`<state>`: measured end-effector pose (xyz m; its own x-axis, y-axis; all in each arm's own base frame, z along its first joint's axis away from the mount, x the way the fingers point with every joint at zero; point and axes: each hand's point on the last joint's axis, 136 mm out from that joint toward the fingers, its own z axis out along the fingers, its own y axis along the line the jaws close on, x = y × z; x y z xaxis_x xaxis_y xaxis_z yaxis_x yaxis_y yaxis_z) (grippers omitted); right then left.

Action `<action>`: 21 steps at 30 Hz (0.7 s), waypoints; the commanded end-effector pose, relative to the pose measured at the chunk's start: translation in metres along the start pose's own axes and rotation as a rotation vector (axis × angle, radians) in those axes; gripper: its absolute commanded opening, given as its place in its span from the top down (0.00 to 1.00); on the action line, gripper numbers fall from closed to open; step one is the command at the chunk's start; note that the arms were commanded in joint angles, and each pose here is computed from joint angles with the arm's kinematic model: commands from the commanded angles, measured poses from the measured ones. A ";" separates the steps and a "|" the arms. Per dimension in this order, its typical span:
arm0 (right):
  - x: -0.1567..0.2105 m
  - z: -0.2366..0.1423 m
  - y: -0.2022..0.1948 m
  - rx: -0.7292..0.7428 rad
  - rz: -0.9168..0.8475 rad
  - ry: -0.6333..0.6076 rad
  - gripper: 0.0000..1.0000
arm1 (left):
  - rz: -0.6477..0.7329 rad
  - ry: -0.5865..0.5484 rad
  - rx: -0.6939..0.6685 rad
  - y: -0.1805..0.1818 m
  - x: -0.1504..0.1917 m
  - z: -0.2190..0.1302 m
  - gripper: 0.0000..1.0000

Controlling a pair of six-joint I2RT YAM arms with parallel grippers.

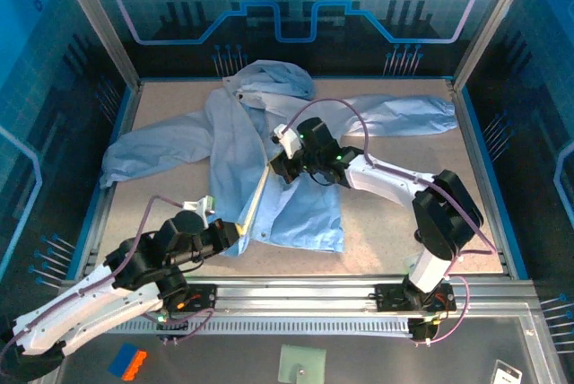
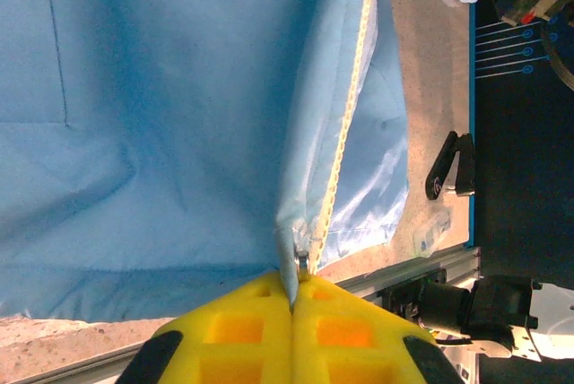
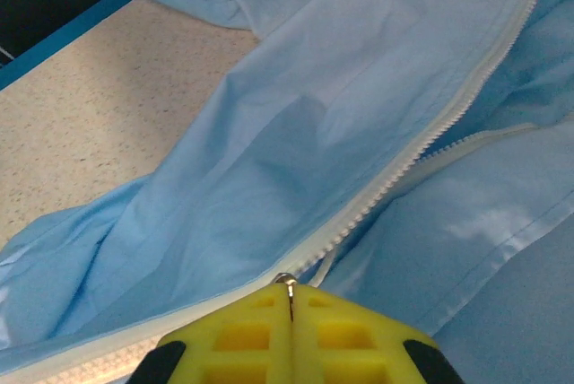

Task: Zip up the jacket

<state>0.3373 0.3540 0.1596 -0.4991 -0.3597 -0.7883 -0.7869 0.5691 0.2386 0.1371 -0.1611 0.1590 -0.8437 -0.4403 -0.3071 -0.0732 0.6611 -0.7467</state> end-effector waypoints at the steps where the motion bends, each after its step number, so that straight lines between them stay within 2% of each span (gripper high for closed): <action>1: -0.026 -0.005 -0.035 0.087 -0.009 -0.062 1.00 | 0.026 0.043 -0.018 0.002 0.007 -0.009 1.00; 14: -0.061 -0.003 -0.097 0.152 0.008 -0.114 1.00 | 0.003 0.072 -0.030 0.004 0.011 -0.014 1.00; 21: -0.086 -0.007 -0.127 0.198 -0.008 -0.154 1.00 | 0.003 0.062 -0.049 0.007 0.009 -0.028 1.00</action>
<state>0.4334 0.3345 0.1731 -0.4928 -0.2995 -0.8170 -0.7463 0.6283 0.2198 0.1318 -0.1527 0.1692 -0.8426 -0.4437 -0.3053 -0.0844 0.6687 -0.7388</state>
